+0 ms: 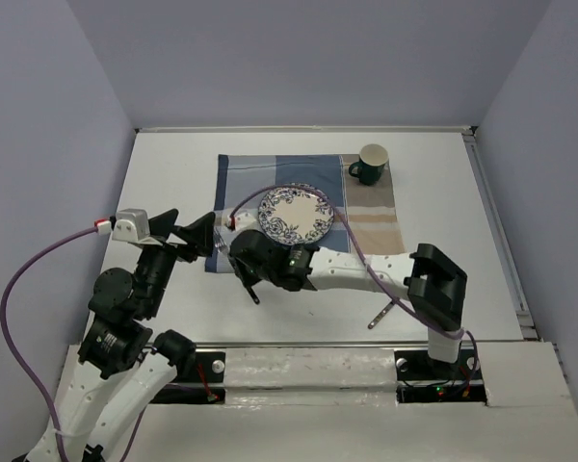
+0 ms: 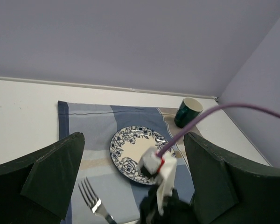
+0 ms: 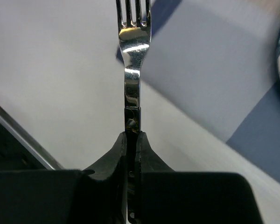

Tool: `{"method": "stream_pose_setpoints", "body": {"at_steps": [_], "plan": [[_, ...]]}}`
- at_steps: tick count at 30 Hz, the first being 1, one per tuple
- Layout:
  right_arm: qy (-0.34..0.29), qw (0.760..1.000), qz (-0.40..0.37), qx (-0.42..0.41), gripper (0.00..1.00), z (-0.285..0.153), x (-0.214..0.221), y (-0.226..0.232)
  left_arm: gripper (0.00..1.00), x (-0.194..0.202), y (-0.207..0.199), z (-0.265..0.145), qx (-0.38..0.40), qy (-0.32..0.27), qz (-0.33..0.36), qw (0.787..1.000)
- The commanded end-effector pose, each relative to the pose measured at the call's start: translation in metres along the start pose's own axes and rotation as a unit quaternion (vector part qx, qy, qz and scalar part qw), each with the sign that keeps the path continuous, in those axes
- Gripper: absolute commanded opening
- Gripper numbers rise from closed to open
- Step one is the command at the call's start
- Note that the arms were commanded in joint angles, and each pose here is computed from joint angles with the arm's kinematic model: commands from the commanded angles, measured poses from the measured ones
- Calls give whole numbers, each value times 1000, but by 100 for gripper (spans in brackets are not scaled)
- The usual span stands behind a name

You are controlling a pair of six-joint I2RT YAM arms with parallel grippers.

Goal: Set the dinner table for one person

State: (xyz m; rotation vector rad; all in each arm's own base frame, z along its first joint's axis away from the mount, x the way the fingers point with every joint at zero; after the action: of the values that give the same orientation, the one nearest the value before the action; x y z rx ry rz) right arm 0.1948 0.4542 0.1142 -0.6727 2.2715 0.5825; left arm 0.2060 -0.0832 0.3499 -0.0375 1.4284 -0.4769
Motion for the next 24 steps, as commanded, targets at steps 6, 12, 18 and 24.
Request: {"method": "stream_pose_setpoints", "body": {"at_steps": [6,12,18,24], "plan": [[-215,944,220,119,0,34,-171,-79,99,-23,2,-10,-6,-42,-13,999],[-204,929,270,149,0,85,-170,-103,99,-25,-1,-14,2,-46,-19,999],[-187,928,278,162,0,108,-161,-110,99,-23,-6,-16,14,-40,-22,999],[-156,934,276,167,0,133,-140,-122,99,-23,-8,-17,20,-40,-23,999]]}}
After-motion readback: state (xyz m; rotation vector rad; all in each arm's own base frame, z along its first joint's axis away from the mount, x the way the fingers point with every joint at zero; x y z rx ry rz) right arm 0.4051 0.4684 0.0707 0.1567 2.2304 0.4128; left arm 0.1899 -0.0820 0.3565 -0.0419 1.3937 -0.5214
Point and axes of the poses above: each gripper's point midway between its finger pads, its own z axis out along the fingers, its own y axis along the line the jaws close on, x = y × z, the point moved 1 cm from there along -z, back along the fingers, and after that the axes turned 1 degree about z, right-handed, at the moved point
